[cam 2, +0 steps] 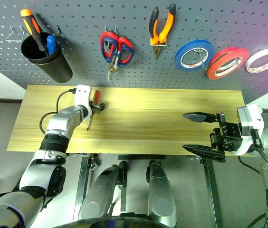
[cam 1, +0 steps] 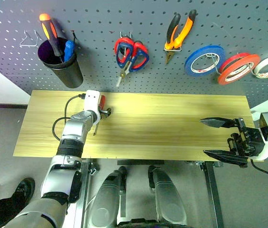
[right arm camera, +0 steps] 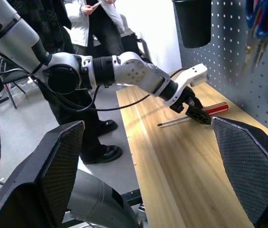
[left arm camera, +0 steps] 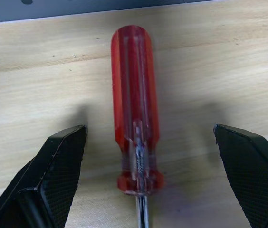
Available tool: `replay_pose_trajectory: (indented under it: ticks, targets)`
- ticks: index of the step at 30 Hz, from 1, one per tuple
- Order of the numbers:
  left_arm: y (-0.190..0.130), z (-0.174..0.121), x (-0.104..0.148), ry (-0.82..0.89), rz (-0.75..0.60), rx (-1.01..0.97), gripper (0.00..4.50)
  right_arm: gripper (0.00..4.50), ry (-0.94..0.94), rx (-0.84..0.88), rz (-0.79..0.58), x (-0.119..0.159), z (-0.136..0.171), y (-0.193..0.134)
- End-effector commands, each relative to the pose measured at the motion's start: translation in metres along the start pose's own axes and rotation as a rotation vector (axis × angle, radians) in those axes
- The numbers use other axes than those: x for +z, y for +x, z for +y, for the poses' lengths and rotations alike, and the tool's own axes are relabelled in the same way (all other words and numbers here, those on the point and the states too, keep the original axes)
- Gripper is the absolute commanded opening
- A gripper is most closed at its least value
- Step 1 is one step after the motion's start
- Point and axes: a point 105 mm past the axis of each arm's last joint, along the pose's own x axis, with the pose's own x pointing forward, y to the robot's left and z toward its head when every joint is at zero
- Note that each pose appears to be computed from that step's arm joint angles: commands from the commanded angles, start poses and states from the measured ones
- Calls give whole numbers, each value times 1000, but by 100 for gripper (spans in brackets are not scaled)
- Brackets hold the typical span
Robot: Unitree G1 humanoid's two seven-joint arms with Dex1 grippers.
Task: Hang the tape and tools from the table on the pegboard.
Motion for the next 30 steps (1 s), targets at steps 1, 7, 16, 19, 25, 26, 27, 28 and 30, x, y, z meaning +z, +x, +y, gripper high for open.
replay_pose_trajectory:
  ticks: [1, 7, 16, 19, 25, 26, 27, 28, 30]
  targets:
    - [0, 3, -17, -21, 66, 18, 361, 450, -28, -16, 0, 8, 1, -5]
    - [-2, 2, -21, -66, 91, 20, 154, 450, -30, -25, 1, 8, 0, -7]
    - [-18, -9, -36, -60, 137, -39, 79, 450, -29, -23, -2, 7, -1, -6]
    - [-35, -15, -46, -67, 155, -100, 79, 450, -29, -26, -2, 6, -3, -8]
    - [-65, -26, -44, 85, 83, -181, 79, 450, -32, -37, -8, 5, -7, -12]
    - [-68, -28, -41, 112, 61, -192, 79, 450, -32, -38, -9, 4, -9, -12]
    - [-72, -30, -35, 155, 13, -201, 79, 450, -32, -40, -10, 3, -10, -13]
    - [-75, -32, -31, 187, -18, -210, 79, 450, -32, -43, -12, 2, -11, -14]
    - [-82, -38, -21, 230, -90, -242, 79, 450, -27, -49, -15, 0, -14, -15]
